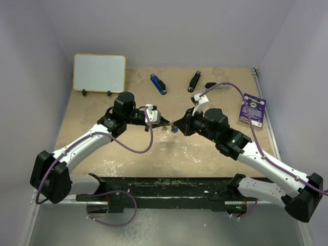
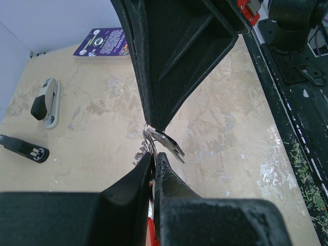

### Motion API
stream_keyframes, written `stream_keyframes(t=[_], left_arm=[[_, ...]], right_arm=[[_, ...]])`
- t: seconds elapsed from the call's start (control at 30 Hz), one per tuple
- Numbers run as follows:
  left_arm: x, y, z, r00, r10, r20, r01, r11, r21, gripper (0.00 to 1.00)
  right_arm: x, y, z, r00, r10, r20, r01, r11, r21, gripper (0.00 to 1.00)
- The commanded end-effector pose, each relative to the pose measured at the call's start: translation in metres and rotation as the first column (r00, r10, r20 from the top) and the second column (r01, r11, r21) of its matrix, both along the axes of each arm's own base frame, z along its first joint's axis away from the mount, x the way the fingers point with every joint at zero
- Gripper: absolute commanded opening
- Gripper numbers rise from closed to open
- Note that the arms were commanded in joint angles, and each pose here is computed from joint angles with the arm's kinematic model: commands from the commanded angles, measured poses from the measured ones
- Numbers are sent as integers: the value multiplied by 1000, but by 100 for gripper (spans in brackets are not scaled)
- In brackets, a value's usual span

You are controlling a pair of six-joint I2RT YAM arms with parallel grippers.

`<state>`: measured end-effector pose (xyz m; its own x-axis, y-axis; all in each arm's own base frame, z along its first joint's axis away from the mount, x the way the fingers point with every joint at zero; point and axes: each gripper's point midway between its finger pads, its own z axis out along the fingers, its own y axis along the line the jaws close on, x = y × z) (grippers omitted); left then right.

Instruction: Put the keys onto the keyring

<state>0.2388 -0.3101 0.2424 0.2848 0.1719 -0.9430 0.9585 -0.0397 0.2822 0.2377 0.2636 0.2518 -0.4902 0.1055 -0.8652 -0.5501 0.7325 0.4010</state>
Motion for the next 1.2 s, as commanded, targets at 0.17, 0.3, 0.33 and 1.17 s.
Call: stream_keyframes(t=[0.17,0.3,0.33,1.17], left_arm=[[-3,-6,41,994,-33,102,42,995,-85,4],[-4,-6,43,994,-39,107,48,995,-89,3],[-5,-6,43,993,-43,107,52,995,-88,4],[-7,-6,47,991,-58,117,69,993,-91,4]], right_arm=[[5,-2,25,999,-32,41,30,999,45,0],[5,-4,23,998,-44,32,43,998,44,0],[5,-4,22,998,-48,31,47,998,45,0],[9,-11,18,995,-104,5,104,994,40,0]])
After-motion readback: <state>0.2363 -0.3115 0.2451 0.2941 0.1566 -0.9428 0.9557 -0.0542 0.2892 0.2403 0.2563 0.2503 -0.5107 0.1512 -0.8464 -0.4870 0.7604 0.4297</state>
